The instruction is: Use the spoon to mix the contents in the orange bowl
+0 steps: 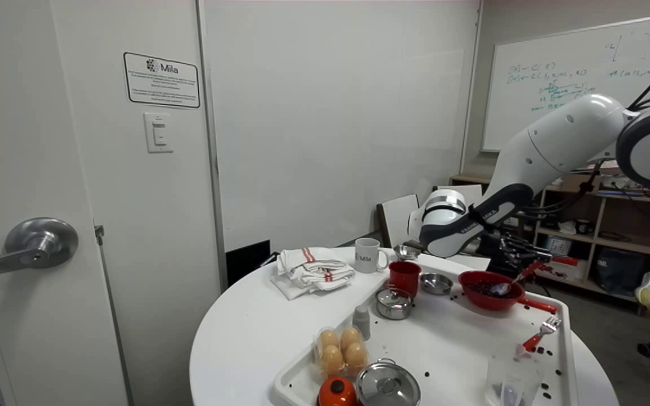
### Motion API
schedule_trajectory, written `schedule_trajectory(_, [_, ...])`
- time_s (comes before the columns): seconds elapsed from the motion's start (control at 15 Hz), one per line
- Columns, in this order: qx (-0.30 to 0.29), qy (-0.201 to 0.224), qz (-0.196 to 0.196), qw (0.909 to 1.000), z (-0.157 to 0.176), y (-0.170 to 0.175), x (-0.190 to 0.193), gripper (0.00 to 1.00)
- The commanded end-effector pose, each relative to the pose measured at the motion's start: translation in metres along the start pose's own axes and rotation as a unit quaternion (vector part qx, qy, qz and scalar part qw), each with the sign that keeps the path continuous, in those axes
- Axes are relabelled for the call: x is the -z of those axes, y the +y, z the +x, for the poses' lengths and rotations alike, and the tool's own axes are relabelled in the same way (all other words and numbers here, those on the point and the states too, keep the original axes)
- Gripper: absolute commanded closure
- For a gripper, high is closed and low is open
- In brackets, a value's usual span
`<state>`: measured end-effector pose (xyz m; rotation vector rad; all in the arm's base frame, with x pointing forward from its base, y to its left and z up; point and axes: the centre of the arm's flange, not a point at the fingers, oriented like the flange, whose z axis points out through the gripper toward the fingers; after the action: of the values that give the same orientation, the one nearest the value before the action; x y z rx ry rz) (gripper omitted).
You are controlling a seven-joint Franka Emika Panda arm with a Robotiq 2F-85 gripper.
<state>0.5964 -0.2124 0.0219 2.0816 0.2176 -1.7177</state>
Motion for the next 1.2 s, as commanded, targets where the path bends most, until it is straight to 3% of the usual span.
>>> schedule_trajectory(0.0, [-0.02,0.009,0.015,0.9997,0.013,0.016,0.038,0.92])
schedule_trajectory(0.2, [-0.024,0.021,-0.003,0.9995,0.013,0.004,0.061,0.92])
schedule_trajectory(0.53, [-0.015,0.036,-0.059,0.9975,0.011,-0.045,0.104,0.92])
schedule_trajectory(1.13, [0.007,0.063,-0.118,0.991,0.008,-0.1,0.124,0.92])
